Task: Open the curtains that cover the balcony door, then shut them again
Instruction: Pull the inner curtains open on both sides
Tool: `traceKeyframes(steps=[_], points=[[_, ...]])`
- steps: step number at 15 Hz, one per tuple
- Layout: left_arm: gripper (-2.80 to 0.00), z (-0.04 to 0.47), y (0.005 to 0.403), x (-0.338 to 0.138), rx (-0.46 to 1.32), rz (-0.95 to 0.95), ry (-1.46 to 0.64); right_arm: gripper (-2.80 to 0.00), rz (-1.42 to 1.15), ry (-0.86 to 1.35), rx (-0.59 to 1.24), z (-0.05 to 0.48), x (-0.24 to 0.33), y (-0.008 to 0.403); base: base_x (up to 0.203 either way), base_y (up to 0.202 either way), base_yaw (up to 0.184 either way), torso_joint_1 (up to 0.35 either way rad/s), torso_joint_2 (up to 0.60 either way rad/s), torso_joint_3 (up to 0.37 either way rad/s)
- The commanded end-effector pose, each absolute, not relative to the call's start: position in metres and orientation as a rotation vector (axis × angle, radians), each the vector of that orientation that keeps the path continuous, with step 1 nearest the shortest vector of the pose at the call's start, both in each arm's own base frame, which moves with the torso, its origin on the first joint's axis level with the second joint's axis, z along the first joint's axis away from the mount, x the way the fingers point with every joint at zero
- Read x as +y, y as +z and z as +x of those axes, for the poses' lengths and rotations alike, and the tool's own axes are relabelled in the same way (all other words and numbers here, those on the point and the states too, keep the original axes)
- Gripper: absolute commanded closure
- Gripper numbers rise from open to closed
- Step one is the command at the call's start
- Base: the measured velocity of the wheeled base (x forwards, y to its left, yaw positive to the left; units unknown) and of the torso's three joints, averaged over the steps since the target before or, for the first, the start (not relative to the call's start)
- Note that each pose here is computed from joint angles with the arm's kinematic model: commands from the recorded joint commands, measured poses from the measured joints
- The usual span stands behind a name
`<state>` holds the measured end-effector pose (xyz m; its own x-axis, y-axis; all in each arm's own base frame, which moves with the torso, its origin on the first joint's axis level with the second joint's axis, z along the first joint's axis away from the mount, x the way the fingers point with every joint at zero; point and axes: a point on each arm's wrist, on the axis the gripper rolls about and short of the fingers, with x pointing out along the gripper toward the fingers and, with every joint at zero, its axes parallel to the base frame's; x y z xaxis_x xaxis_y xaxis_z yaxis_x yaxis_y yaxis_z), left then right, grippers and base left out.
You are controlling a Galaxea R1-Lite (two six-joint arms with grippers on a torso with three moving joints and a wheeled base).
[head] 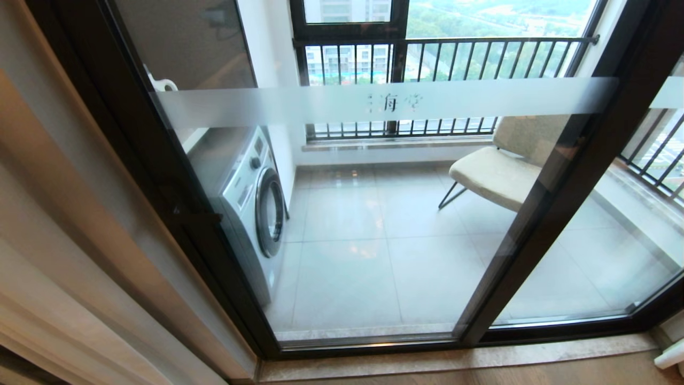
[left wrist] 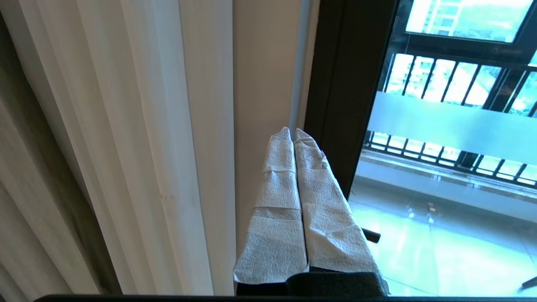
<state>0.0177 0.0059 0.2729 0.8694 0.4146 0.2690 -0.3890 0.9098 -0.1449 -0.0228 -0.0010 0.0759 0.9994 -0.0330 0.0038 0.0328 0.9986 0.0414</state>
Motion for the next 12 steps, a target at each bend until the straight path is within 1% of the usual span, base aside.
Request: traceKeyframes(steps=[1,10,12], points=[[0.0,0.018,0.266,0.007,-0.288,-0.103,0.42,0.0,0.041,-0.032,-0.002,-0.023,-0.001,0.076,0.0,0.0,0.0,0.0,0.0,0.0],[0.0,0.022,0.238,0.011,-0.222,-0.168,0.396,0.0,0.041,-0.032,-0.003,-0.023,-0.001,0.076,0.0,0.0,0.0,0.0,0.0,0.0],[0.0,0.024,0.236,0.015,-0.205,-0.185,0.361,0.0,0.041,-0.032,-0.002,-0.023,-0.001,0.076,0.0,0.0,0.0,0.0,0.0,0.0]])
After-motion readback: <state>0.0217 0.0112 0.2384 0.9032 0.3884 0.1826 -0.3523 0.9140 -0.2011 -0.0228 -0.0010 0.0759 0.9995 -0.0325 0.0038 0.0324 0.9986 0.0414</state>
